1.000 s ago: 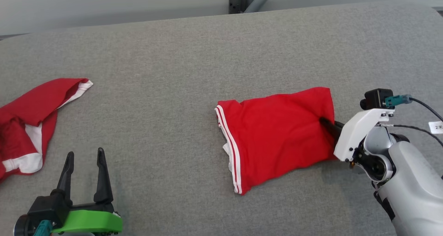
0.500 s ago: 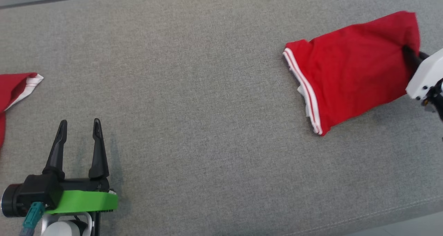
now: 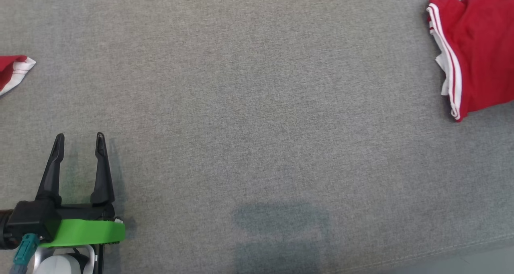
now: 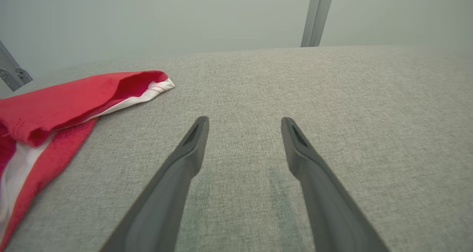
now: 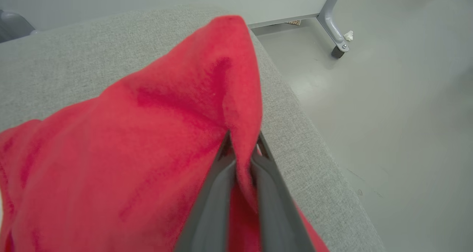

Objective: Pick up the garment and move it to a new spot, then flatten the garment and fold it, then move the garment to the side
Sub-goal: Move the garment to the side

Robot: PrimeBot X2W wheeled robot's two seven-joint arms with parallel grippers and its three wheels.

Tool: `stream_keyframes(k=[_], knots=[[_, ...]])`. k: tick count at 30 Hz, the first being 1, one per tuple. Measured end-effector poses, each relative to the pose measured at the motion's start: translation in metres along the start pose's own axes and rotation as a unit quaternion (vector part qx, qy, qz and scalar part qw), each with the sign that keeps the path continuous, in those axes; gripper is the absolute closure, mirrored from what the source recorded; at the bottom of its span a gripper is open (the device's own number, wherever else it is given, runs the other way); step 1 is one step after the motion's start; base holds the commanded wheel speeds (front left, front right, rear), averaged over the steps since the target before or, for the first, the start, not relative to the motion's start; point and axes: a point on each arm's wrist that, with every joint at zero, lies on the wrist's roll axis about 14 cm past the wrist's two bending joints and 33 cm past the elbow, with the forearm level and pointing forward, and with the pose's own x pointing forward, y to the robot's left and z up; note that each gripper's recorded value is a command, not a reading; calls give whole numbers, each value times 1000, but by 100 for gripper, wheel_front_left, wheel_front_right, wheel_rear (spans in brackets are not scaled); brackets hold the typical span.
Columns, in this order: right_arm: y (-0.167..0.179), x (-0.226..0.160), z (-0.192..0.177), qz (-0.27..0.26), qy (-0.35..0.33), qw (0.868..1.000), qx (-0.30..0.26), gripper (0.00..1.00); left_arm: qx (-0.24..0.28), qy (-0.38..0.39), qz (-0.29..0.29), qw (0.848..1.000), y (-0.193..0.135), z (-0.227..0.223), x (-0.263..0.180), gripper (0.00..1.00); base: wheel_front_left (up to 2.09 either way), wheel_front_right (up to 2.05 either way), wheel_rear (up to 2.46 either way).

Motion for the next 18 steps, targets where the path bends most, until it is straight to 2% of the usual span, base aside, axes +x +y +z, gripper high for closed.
stream_keyframes(k=[1,2,3,8,12,18], knots=[[-2,1,0,-5,0,1000,-2,100,1,1,1,1000,1,0,-1,0,0,0,0],[-3,1,-1,-9,1,1000,-3,61,1,1,2,1000,1,0,-1,0,0,0,0],[-5,1,-1,-14,-2,1000,-7,0,1,-1,1,1000,1,1,-1,0,0,0,0],[-11,-2,3,-29,-28,999,-13,0,0,-5,-2,1000,-2,4,-1,0,0,0,0],[-9,-11,28,-28,-95,995,-13,0,-1,-10,-4,1000,-5,9,-3,0,0,0,0],[9,-45,70,4,-230,973,-21,0,-11,-21,0,1000,-9,20,-14,0,0,0,0]])
